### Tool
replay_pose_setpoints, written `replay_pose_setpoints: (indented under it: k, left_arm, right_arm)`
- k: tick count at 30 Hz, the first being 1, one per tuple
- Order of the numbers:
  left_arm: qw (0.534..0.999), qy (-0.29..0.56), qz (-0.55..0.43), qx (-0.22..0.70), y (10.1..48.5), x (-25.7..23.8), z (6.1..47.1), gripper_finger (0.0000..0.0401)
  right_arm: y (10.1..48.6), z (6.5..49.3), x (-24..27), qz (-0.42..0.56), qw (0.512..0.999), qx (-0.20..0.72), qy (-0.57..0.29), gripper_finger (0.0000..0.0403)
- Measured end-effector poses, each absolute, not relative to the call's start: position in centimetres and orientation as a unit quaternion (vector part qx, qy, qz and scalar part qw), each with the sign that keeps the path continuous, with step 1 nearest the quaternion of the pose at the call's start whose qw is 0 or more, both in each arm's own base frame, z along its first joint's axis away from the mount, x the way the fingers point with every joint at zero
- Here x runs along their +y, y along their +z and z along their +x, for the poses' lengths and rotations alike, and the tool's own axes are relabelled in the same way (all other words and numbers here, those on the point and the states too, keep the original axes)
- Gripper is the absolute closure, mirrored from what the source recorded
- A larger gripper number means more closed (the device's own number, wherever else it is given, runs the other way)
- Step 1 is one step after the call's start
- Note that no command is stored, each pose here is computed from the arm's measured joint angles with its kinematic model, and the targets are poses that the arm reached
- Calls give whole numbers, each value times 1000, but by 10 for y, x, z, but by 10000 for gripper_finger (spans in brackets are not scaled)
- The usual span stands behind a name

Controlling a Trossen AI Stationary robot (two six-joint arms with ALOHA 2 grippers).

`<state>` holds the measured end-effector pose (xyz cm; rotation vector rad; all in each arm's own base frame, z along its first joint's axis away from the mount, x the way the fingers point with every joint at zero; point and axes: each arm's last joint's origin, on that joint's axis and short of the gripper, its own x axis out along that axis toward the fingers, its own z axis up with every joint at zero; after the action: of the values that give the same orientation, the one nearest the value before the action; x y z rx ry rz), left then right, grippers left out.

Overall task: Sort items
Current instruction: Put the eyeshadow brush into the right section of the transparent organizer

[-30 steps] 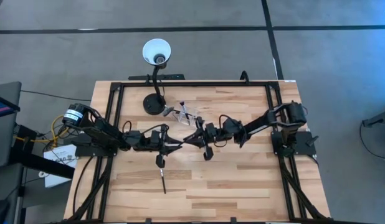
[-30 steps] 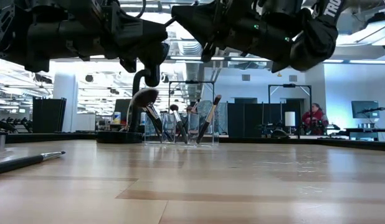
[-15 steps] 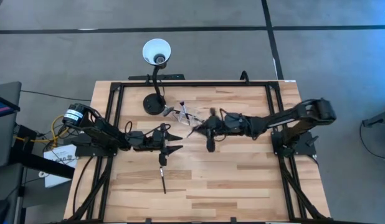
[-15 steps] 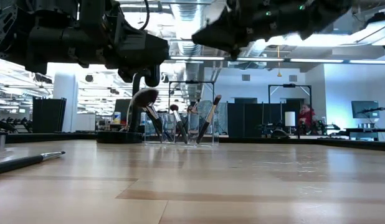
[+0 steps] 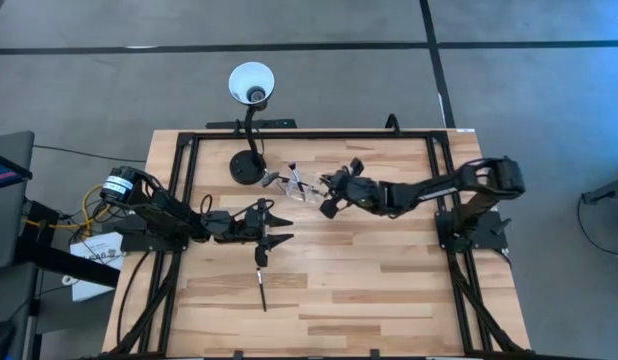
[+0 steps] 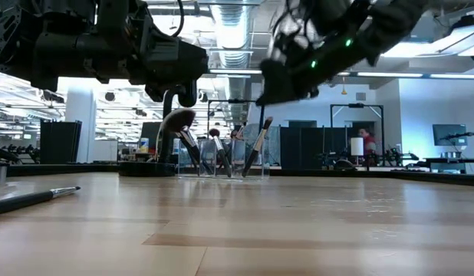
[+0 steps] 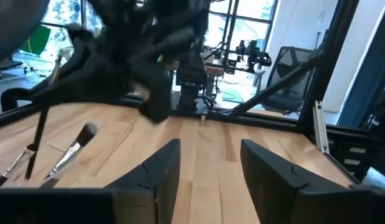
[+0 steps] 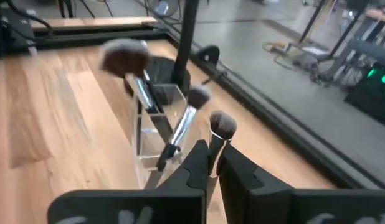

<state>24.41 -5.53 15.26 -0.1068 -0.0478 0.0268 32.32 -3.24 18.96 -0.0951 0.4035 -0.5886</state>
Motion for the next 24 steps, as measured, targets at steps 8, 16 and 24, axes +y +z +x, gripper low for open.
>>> replay_pose_setpoints:
  k: [8,16,24]
  left_arm:
    - [998,13,-65,-24,153,-55,244,242]
    - [998,13,-64,-23,152,-55,244,242]
    - [998,13,-65,-19,152,-55,244,242]
  right_arm:
    - [162,331,-47,-5,932,215,-293,367]
    - [161,331,-47,-5,931,218,-294,361]
    - [177,329,-43,6,948,198,-249,332]
